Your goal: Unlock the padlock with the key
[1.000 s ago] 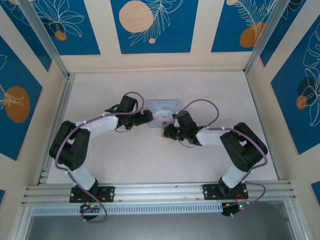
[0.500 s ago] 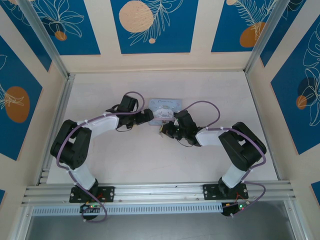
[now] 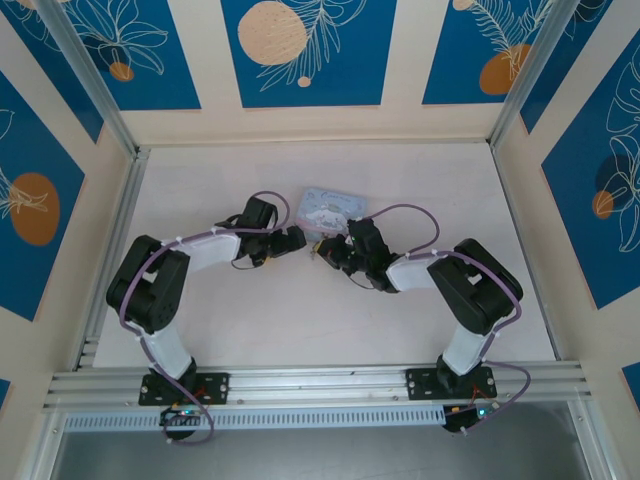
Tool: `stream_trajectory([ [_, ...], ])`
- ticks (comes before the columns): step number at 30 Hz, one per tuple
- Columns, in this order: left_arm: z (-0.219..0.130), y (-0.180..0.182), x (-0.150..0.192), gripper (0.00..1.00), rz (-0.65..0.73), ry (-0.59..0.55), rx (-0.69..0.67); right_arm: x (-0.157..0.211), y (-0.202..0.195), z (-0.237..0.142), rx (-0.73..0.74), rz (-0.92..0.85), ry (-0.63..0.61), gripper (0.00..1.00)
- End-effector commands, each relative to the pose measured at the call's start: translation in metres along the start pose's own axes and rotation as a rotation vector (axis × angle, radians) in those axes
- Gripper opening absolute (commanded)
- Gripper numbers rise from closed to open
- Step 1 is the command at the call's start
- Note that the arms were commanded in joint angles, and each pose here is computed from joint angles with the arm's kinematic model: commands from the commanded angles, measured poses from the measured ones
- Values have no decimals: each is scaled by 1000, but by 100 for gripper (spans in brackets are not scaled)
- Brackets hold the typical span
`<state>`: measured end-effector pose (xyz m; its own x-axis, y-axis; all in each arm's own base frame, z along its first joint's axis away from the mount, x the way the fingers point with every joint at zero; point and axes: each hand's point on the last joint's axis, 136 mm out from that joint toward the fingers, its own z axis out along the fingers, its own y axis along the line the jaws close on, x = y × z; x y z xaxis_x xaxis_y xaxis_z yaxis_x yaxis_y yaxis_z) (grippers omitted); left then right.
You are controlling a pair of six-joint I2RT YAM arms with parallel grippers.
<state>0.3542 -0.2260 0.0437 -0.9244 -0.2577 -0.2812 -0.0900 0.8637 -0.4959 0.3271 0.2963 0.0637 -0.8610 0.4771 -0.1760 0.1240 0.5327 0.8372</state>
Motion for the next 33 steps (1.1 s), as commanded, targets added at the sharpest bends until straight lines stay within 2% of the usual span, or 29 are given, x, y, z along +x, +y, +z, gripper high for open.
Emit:
stream_trajectory([
  [1, -12, -9, 3, 99, 2, 24, 13, 49, -73, -8, 263, 183, 167, 0],
  [10, -46, -34, -6, 99, 13, -21, 87, 62, -108, -32, 355, 129, 242, 0],
  [19, -84, -57, -13, 99, 25, -79, 158, 71, -146, -53, 373, 134, 301, 0],
  [24, -96, -62, -21, 99, 51, -114, 157, 61, -139, -64, 338, 125, 259, 6],
  [33, -87, -60, -33, 99, 91, -122, 98, 17, -97, -56, 282, 72, 186, 7],
])
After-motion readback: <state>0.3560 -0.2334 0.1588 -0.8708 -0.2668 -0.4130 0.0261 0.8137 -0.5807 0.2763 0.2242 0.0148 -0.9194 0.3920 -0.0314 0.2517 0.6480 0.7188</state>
